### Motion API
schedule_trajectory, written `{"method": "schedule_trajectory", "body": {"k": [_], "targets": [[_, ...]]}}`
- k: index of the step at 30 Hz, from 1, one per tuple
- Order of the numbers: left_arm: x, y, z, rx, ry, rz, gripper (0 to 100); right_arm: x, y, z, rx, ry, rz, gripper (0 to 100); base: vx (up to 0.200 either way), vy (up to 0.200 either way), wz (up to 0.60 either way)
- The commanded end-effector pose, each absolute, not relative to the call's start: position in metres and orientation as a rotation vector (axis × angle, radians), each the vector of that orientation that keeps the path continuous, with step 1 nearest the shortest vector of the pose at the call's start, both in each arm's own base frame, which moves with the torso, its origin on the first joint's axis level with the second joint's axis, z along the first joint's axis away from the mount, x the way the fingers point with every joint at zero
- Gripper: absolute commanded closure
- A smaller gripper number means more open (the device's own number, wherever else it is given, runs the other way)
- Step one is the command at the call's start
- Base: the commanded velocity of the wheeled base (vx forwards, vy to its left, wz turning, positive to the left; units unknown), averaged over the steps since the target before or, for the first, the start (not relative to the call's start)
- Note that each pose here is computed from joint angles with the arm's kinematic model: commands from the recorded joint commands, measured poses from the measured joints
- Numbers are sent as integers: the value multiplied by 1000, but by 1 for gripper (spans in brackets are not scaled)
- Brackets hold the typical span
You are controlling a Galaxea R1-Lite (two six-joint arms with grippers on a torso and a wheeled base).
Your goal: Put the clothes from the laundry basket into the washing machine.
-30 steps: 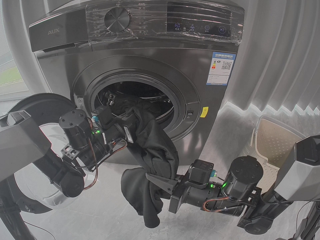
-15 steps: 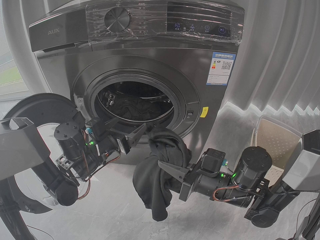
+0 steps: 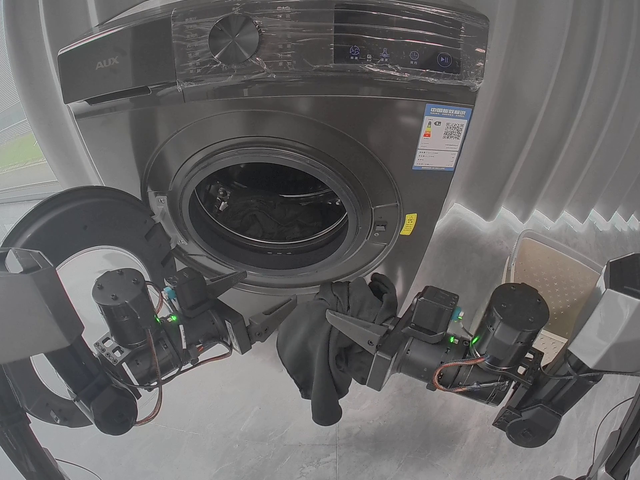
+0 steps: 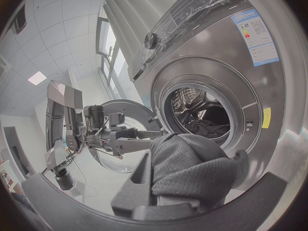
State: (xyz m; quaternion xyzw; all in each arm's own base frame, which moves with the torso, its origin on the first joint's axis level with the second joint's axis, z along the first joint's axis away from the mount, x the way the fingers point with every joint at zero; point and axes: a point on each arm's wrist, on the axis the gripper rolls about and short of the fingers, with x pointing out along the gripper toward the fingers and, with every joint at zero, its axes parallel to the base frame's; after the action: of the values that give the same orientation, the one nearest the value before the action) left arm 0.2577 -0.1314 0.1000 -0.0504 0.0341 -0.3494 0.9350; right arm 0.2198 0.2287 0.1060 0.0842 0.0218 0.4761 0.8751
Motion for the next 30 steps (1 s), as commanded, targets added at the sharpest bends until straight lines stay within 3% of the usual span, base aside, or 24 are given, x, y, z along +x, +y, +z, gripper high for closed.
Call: {"method": "schedule_trajectory", "body": {"k": [1, 9, 12, 15, 30], "targets": [[252, -128, 107, -105, 51, -730, 0, 220, 229, 106, 176, 46, 994, 100, 0, 0, 0], [225, -121, 103, -96, 114, -880, 0, 229, 237, 120, 207, -22, 992, 100, 0, 0, 0], [218, -121, 96, -56, 139, -916, 0, 231, 243, 125, 216, -51, 997, 100, 0, 0, 0], [217, -124, 93, -17, 130, -935, 0, 235, 247, 123, 216, -55, 994, 100, 0, 0, 0], [240, -160, 91, -17, 80, -1000, 0, 235, 260, 118, 225, -54, 965, 100, 0, 0, 0]]}}
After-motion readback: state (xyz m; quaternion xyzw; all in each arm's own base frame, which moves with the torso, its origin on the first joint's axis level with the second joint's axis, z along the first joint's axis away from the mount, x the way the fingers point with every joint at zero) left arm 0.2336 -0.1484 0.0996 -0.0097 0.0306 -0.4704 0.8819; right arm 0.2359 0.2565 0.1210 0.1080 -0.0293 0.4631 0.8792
